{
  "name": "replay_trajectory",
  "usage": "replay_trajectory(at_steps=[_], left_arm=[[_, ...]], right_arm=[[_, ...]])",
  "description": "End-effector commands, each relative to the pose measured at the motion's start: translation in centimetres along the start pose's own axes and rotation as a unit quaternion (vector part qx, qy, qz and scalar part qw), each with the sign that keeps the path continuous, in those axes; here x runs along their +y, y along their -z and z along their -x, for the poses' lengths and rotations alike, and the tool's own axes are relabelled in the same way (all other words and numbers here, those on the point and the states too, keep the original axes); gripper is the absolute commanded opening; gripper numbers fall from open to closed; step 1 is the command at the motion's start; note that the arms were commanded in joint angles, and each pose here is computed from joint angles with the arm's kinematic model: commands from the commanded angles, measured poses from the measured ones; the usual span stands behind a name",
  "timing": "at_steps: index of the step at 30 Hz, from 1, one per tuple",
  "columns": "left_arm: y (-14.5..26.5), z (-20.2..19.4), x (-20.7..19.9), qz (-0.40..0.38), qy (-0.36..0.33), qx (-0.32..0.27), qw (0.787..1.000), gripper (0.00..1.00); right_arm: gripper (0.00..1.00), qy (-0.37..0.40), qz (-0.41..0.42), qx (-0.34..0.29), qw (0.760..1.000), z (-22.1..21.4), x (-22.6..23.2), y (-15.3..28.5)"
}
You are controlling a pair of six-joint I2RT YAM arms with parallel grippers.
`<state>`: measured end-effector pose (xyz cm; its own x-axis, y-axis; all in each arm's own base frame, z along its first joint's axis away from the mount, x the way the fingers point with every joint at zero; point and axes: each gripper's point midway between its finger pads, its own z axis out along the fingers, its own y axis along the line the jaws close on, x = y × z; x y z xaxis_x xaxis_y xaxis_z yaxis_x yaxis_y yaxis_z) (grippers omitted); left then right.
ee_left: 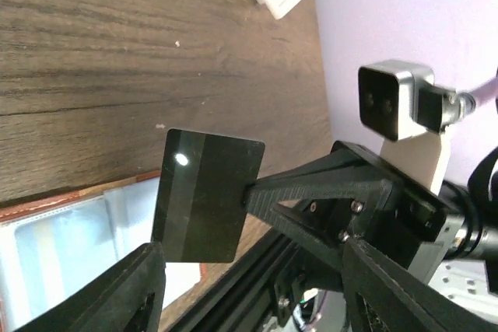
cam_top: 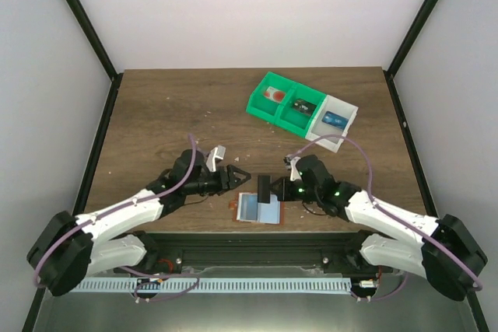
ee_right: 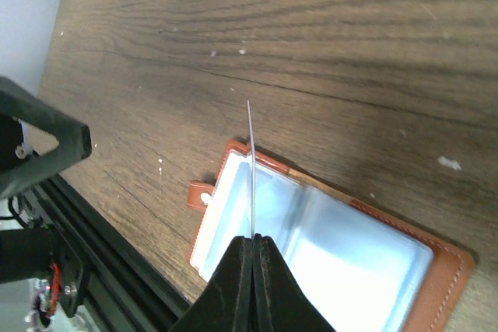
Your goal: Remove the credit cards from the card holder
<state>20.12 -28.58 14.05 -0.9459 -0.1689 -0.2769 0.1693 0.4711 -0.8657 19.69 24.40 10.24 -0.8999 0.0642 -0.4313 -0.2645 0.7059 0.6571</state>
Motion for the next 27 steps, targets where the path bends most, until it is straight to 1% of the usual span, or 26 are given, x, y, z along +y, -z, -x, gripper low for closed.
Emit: replay_trajectory(at_steps=[1,4,6,8,10,13,18,21,23,27], left_arm=[[1.5,1.7,-1.1,0.019,0.039,-0.033,0.999,0.66],[2.8,2.6,-2.9,0.001,0.043,-0.057,0.997,0.68],[3.6,2.9,-3.7,-0.018,0.061,-0.070,0.996,0.67],[4.1,2.9,-3.8,-0.028,0.083,-0.078,0.993,0.61],[4.5,3.0,-3.6,-0.017,0.087,-0.086,0.992,0.58],[4.9,2.9,-3.4,-0.009,0.093,-0.087,0.992,0.57],[5.0,1.5,-4.6,-0.055,0.142,-0.048,0.987,0.55],[5.6,1.4,-4.7,-0.039,0.142,-0.047,0.988,0.54],[6.2,1.5,-4.5,-0.019,0.139,-0.055,0.989,0.55],[7.1,1.2,-3.7,0.001,0.151,-0.065,0.986,0.56]], right_arm=[[0.00,0.096,-0.017,-0.066,0.993,2.5,2.2,0.8],[0.01,0.144,-0.007,-0.091,0.985,2.7,3.7,1.0],[0.00,0.179,-0.003,-0.100,0.979,2.6,4.9,0.9],[0.01,0.211,0.009,-0.109,0.971,2.4,6.4,0.9],[0.01,0.244,0.030,-0.123,0.962,2.4,8.0,1.2],[0.01,0.304,0.063,-0.140,0.940,1.3,10.2,1.5],[0.00,0.405,0.042,-0.175,0.897,0.7,11.8,1.8],[0.00,0.463,0.016,-0.191,0.865,0.5,12.6,1.9],[0.01,0.489,0.005,-0.198,0.850,0.5,13.0,1.9],[0.00,0.518,-0.012,-0.201,0.831,0.3,13.4,1.5]])
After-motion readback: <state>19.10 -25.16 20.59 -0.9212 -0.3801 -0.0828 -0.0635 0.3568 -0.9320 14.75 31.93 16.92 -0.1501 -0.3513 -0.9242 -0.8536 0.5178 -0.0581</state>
